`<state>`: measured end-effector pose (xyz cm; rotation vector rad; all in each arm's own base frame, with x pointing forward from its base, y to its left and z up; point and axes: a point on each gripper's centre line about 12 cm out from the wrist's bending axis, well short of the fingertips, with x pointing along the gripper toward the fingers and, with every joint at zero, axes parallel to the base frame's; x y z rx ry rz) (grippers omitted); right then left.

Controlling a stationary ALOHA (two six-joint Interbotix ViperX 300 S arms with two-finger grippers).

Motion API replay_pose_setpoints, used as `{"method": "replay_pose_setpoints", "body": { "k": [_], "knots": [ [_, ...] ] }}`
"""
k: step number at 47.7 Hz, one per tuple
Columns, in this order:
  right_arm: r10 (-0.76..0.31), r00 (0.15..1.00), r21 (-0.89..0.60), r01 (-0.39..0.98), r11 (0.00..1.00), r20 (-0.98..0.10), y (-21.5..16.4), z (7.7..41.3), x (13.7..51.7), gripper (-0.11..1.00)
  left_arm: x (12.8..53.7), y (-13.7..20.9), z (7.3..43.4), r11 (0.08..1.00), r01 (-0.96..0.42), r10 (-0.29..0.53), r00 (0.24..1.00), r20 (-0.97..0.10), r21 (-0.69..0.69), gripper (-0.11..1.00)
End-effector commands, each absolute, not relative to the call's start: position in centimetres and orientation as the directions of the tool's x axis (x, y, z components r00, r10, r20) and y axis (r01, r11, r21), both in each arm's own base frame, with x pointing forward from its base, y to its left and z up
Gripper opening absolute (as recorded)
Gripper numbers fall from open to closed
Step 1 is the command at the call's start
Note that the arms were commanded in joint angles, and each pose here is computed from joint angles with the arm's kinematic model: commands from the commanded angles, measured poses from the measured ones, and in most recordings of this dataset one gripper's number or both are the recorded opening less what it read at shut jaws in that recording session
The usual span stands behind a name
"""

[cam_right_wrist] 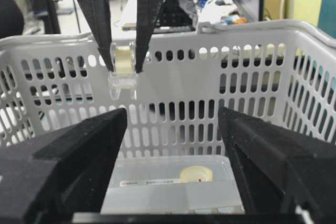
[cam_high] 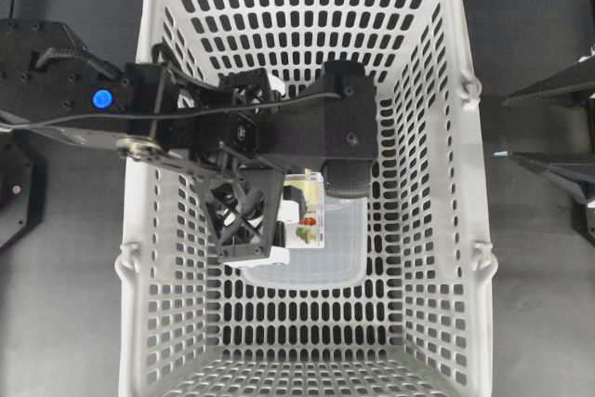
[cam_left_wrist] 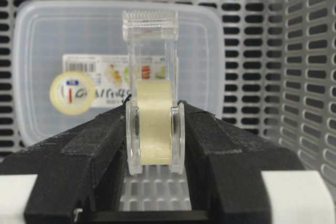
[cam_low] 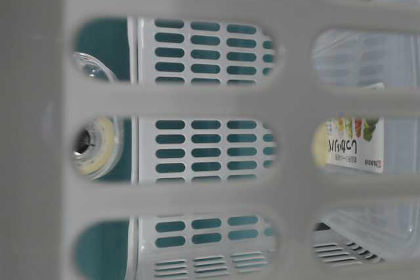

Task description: Pick up the tape dispenser from the shopping basket with the left arm.

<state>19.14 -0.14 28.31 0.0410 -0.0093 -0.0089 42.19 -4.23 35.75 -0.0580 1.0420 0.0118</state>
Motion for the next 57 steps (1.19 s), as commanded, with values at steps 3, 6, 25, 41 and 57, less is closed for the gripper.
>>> {"method": "replay_pose_setpoints", "body": {
  "k": [3,6,25,41,57],
  "knots": [
    [-0.010,1.000,0.044,0.009,0.999,0.014,-0.15,28.50,19.27,0.68,41.84,-4.22,36.68,0.999,-0.033,-0.019,0.528,-0.849,-0.043,0.28],
    [-0.010,1.000,0.042,0.009,0.999,0.012,-0.15,28.44,19.26,0.68,41.87,-4.29,36.61,0.999,-0.032,-0.019,0.527,-0.850,-0.042,0.28],
    [-0.010,1.000,0.042,0.009,0.999,0.009,-0.15,28.31,19.24,0.68,41.87,-4.21,36.56,0.999,-0.034,-0.017,0.526,-0.850,-0.041,0.28],
    [-0.010,1.000,0.042,0.010,0.999,0.006,-0.15,28.19,19.23,0.68,41.84,-4.29,36.45,0.999,-0.032,-0.019,0.523,-0.852,-0.042,0.28],
    [-0.010,1.000,0.042,0.010,0.999,0.006,-0.15,28.19,19.23,0.68,41.90,-4.23,36.39,0.999,-0.034,-0.018,0.523,-0.852,-0.042,0.28]
  ]
}}
